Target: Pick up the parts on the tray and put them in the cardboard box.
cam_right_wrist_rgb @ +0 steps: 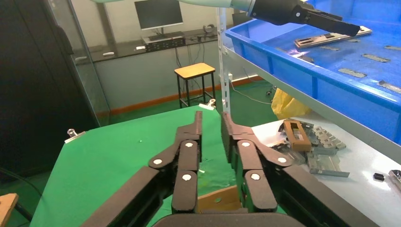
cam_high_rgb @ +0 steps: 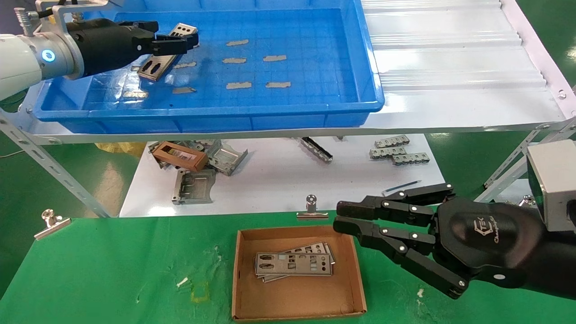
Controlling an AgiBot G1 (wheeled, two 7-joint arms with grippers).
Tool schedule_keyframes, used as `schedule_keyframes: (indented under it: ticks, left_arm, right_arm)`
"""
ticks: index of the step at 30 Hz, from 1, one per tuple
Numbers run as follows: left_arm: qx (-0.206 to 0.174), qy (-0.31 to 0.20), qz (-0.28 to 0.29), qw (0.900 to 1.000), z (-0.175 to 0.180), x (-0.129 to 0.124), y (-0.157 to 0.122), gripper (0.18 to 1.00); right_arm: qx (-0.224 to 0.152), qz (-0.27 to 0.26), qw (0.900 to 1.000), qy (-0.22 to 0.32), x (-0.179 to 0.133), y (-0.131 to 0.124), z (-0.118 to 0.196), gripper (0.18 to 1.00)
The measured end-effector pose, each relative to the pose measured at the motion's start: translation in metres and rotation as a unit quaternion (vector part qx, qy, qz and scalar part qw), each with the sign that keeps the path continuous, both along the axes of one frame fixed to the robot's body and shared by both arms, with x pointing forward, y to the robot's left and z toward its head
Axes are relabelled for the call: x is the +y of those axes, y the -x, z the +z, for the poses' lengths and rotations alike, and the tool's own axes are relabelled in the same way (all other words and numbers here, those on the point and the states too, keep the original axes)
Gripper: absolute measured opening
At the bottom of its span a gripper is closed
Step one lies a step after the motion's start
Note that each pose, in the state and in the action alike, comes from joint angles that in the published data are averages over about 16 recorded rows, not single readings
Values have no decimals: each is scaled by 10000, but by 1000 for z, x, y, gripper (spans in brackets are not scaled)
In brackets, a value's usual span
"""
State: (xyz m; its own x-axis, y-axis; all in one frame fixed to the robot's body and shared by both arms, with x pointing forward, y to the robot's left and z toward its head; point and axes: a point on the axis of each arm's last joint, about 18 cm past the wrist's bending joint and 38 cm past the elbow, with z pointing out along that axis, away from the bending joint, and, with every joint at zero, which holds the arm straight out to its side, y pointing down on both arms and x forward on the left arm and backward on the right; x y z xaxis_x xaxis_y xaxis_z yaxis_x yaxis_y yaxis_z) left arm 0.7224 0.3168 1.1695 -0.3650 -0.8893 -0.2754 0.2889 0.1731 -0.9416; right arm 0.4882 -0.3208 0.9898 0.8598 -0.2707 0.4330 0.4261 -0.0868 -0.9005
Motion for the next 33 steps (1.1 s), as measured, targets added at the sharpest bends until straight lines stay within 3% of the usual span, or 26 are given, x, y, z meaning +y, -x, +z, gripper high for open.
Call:
schedule_keyframes:
  ticks: [10, 14, 26, 33]
  left_arm:
    - [4, 8, 69, 10000, -1, 1, -2, 960]
    - [1, -51, 106, 9999, -2, 2, -3, 928]
    - [-81, -183, 233, 9995, -1, 3, -5, 722]
    - [-116, -146, 353, 9992, 0, 5, -7, 551]
  right_arm:
    - [0, 0, 10000, 0, 0, 0, 0, 389]
    - [0, 0, 10000, 0, 0, 0, 0, 486]
    - [0, 0, 10000, 0, 0, 0, 0, 768]
    - [0, 0, 10000, 0, 0, 0, 0, 886]
